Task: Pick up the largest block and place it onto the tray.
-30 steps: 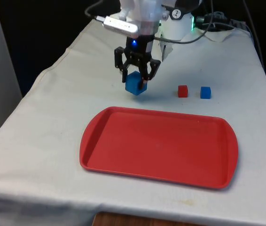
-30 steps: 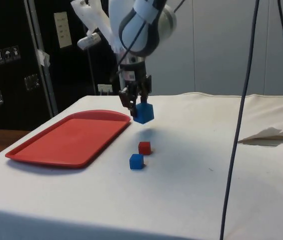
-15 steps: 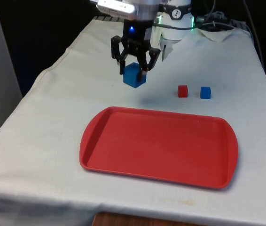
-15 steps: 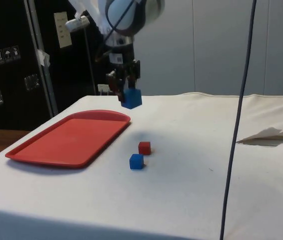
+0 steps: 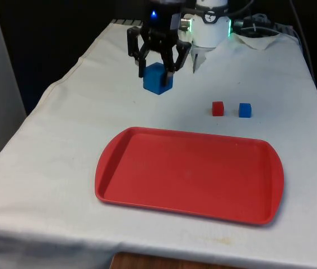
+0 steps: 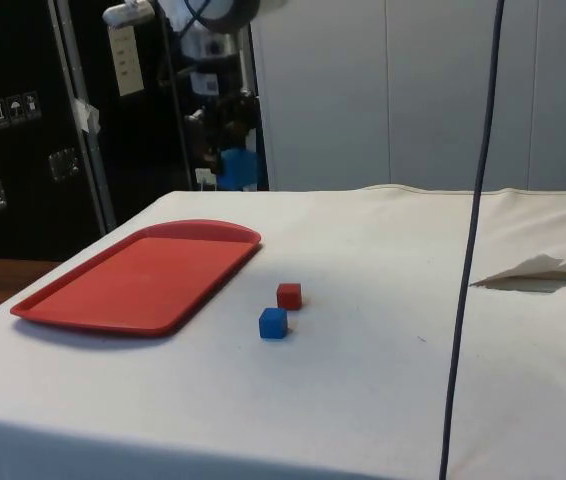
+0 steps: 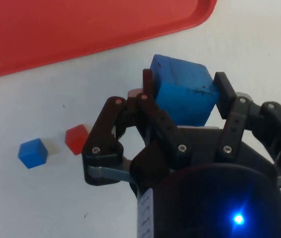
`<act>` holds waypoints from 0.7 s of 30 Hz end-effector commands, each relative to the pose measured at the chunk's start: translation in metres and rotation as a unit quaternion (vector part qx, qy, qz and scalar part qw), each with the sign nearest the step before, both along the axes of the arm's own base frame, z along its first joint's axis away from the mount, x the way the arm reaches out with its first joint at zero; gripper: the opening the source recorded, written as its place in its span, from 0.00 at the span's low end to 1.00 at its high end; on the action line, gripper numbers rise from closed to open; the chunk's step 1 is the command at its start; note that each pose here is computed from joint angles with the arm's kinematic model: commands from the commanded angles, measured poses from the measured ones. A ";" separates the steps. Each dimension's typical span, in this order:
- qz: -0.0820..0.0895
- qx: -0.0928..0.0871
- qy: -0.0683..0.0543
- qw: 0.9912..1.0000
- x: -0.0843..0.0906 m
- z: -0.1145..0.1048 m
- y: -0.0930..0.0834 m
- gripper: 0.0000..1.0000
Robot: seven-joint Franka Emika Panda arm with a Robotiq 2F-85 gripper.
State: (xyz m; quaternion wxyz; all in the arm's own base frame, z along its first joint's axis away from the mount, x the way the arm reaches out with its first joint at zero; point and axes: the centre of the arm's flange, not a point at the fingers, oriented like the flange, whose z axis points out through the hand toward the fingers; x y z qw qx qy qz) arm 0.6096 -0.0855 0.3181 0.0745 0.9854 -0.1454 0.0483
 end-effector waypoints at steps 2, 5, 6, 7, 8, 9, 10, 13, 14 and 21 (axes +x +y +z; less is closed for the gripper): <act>0.000 -0.001 0.001 1.000 0.009 0.005 0.000 0.10; 0.001 -0.002 0.000 1.000 0.015 0.007 0.001 0.10; 0.001 -0.003 -0.001 1.000 0.018 0.008 0.001 0.10; 0.001 -0.004 -0.002 1.000 0.021 0.009 0.001 0.10; 0.002 -0.006 -0.003 1.000 0.028 0.010 0.002 0.10; 0.002 -0.006 -0.003 1.000 0.028 0.010 0.002 0.10; 0.003 -0.009 -0.004 1.000 0.034 0.010 0.003 0.10; 0.003 -0.016 -0.007 1.000 0.038 0.009 0.002 0.10; 0.005 -0.012 -0.005 1.000 0.043 0.009 0.002 0.10; 0.010 -0.019 -0.006 1.000 0.067 0.006 0.011 0.10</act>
